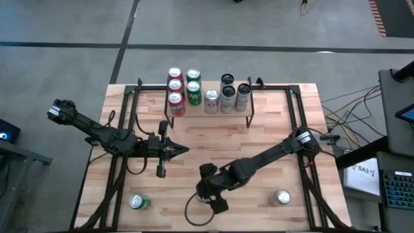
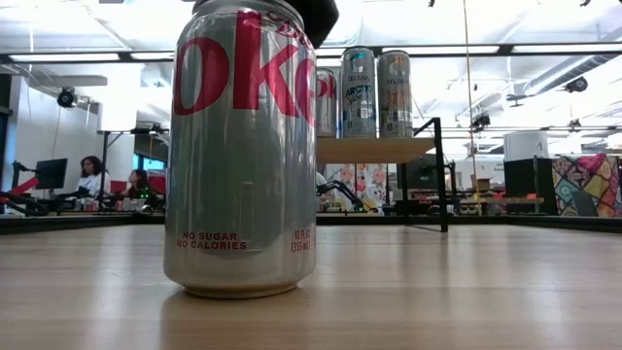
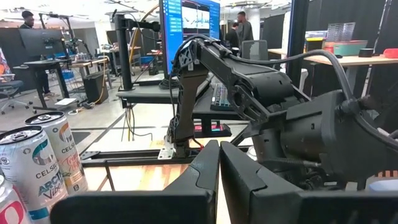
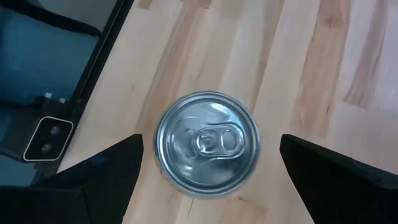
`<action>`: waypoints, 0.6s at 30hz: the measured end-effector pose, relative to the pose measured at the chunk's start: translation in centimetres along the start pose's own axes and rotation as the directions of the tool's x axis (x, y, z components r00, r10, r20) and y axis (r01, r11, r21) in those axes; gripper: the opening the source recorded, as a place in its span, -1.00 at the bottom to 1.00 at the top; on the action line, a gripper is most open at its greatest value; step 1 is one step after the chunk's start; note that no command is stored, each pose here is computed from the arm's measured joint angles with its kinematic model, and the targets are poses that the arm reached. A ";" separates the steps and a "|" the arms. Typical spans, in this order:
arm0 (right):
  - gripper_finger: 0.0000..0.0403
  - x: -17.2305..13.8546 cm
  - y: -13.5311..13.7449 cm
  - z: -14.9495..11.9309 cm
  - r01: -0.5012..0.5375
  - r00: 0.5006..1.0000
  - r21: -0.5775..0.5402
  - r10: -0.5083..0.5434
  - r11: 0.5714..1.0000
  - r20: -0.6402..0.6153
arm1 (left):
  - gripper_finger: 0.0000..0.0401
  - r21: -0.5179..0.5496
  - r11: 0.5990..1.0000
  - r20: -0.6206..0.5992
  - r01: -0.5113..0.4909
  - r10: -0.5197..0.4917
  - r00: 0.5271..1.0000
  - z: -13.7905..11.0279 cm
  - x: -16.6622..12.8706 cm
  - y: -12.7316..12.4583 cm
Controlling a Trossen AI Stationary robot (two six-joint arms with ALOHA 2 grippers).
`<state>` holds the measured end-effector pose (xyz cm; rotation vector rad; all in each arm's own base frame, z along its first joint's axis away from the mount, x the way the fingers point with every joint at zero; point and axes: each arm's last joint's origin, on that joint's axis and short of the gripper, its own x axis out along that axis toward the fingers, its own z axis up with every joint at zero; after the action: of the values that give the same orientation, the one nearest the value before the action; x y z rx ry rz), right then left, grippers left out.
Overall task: Place canned beverage on shelf
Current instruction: Put the left silver soda can on the shelf aligned with the other silver soda can
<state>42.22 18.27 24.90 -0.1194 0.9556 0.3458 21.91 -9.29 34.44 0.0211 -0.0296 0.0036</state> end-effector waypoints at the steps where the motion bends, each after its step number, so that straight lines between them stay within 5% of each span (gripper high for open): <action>1: 0.83 0.0 -0.1 0.0 0.001 1.000 0.000 -0.001 1.000 0.001 | -1.00 0.000 1.000 0.000 0.000 0.000 1.000 0.0 0.0 0.0; 18: 0.83 2.0 -1.5 -1.0 -0.079 0.995 -0.003 0.079 0.997 0.057 | -1.00 0.016 1.000 0.006 -0.001 0.001 1.000 0.1 0.0 0.0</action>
<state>43.03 17.12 22.62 -0.0721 0.9053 0.4200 21.88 -9.27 34.58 0.0372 -0.0357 0.0044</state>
